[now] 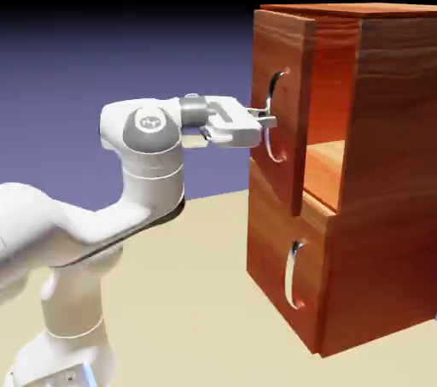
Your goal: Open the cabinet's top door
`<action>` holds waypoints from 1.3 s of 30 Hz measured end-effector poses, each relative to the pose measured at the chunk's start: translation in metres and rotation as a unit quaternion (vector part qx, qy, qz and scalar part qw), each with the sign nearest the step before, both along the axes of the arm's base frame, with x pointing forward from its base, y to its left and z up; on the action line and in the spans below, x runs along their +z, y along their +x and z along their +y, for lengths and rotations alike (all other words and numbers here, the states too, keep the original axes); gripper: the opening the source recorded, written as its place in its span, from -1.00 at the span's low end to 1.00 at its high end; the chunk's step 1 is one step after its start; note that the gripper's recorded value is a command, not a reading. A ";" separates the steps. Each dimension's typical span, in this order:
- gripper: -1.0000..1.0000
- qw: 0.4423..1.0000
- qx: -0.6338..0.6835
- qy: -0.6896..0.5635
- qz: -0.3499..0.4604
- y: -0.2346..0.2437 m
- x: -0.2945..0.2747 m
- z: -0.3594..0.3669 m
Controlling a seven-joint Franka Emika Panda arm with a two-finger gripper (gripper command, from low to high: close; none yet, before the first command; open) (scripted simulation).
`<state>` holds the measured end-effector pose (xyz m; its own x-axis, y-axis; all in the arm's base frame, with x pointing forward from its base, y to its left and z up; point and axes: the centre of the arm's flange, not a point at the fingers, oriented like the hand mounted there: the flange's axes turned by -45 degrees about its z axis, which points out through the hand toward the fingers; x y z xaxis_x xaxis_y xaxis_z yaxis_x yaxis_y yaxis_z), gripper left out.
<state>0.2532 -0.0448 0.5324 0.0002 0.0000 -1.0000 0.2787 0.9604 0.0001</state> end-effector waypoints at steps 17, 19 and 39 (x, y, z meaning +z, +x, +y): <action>-1.00 0.988 -0.155 0.000 0.000 -0.056 0.000 0.076; -1.00 0.987 -0.160 0.000 0.000 -0.058 0.000 0.078; -1.00 0.935 -0.355 0.000 0.000 -0.089 0.000 0.196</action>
<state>0.1637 0.1513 0.5324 0.0000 0.0002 -1.0000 0.8460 0.5332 0.0001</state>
